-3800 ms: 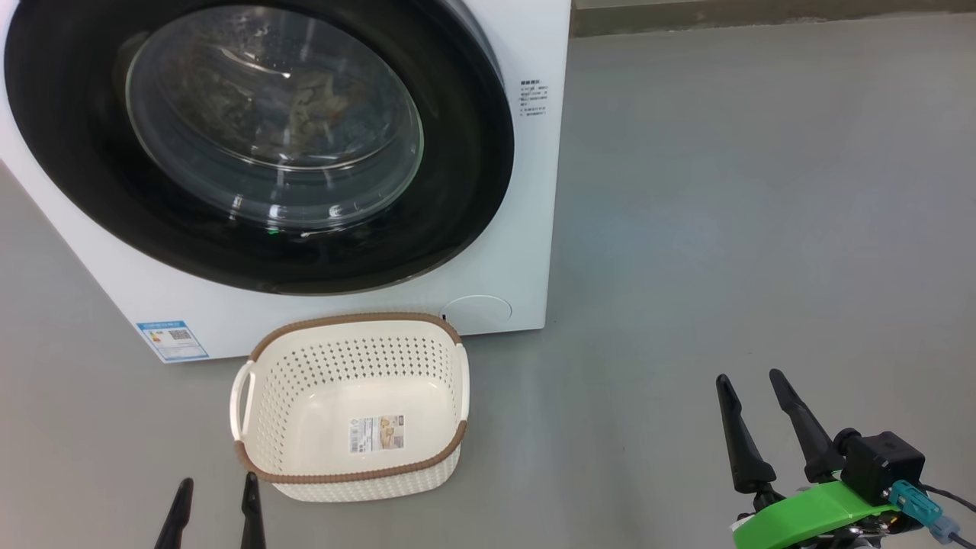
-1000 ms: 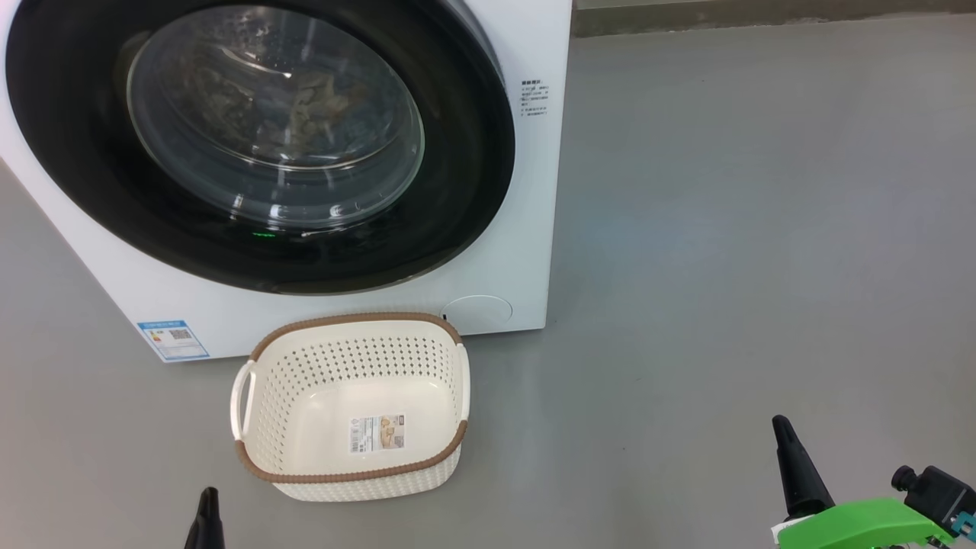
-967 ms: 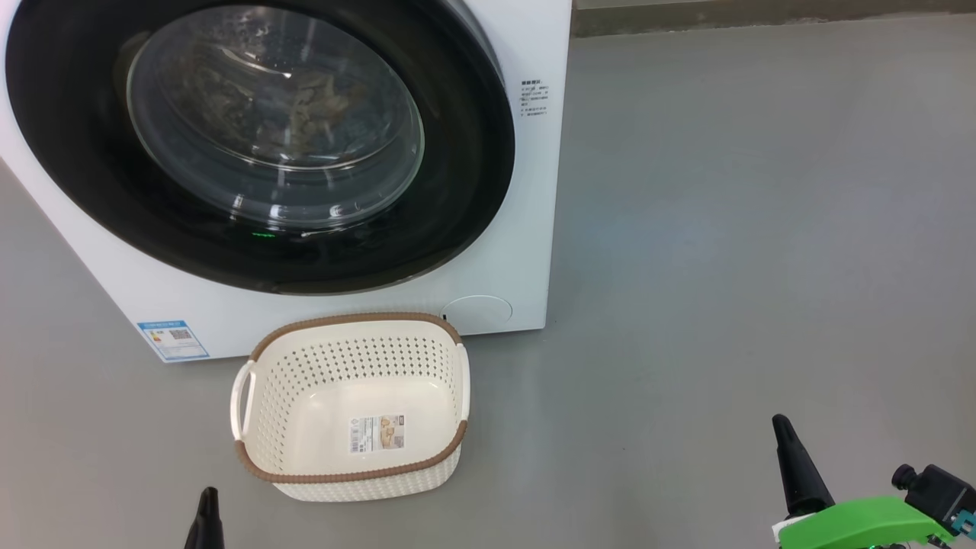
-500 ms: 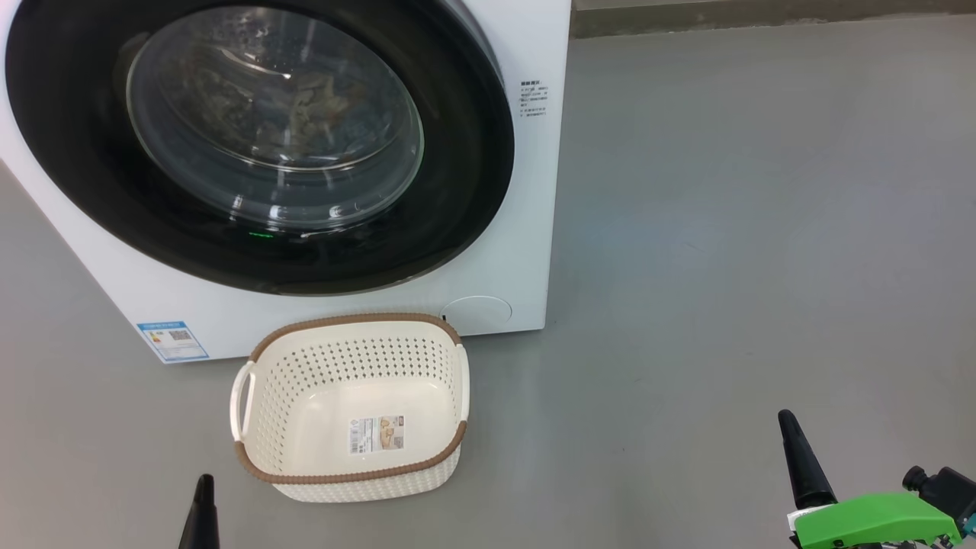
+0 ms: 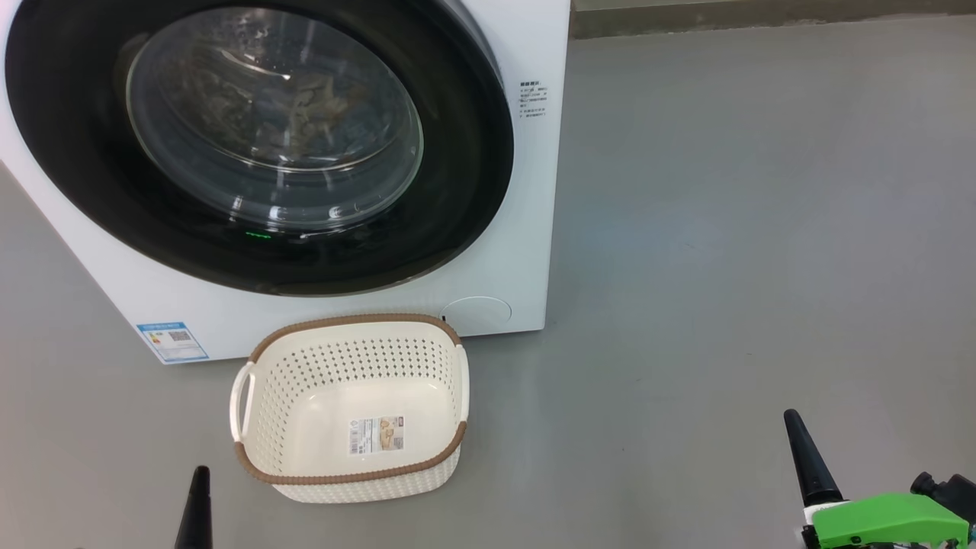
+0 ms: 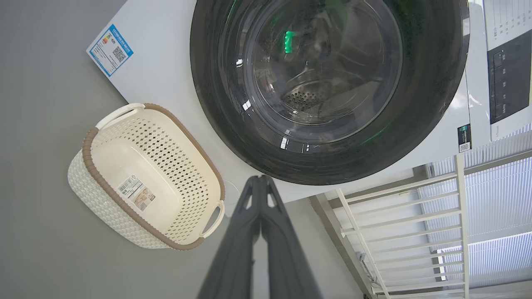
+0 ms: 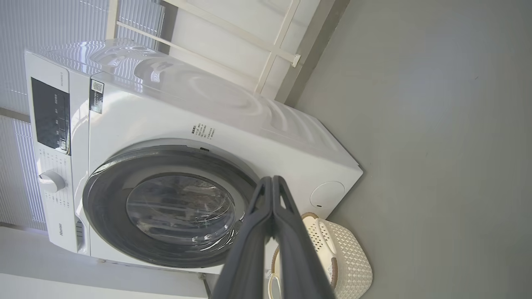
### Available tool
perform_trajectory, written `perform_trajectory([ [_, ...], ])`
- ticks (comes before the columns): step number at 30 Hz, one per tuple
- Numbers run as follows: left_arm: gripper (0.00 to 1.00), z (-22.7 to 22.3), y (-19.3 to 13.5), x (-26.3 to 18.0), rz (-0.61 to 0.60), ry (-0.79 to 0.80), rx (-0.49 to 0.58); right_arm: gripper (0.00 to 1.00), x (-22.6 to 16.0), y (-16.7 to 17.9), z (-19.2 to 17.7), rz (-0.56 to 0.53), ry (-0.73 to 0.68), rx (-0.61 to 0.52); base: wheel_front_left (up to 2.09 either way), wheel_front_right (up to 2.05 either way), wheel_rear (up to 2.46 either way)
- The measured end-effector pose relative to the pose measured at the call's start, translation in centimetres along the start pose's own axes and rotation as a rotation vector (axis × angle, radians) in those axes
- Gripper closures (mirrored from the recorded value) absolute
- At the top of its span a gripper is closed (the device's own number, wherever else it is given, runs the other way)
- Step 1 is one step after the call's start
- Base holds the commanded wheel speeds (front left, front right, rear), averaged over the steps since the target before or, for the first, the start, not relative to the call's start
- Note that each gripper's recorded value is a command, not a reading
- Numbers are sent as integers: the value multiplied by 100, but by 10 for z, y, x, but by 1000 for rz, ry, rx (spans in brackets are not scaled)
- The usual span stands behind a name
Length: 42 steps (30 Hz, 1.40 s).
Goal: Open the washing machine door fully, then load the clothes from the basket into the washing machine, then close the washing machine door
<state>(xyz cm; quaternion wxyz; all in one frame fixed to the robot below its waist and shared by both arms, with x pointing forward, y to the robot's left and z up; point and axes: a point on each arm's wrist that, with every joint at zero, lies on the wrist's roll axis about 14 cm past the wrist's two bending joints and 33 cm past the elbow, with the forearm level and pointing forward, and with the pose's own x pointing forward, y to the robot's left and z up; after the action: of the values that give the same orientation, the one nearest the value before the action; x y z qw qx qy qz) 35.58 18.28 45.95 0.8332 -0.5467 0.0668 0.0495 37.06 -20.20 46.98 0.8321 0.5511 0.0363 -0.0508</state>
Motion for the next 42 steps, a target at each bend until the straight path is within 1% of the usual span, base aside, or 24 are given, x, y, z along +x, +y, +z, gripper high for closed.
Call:
perform_trajectory([
  [8,100,2,-2,3,-10,4,-107,100,1,1,3,3,0,104,0,0,0],
  [35,100,11,-22,16,-88,17,-410,100,3,8,9,40,7,386,0,0,0],
  [37,100,12,-22,17,-90,18,-422,100,3,9,10,42,5,405,0,0,0],
  [42,100,13,-24,18,-97,18,-424,100,3,8,10,41,3,406,0,0,0],
])
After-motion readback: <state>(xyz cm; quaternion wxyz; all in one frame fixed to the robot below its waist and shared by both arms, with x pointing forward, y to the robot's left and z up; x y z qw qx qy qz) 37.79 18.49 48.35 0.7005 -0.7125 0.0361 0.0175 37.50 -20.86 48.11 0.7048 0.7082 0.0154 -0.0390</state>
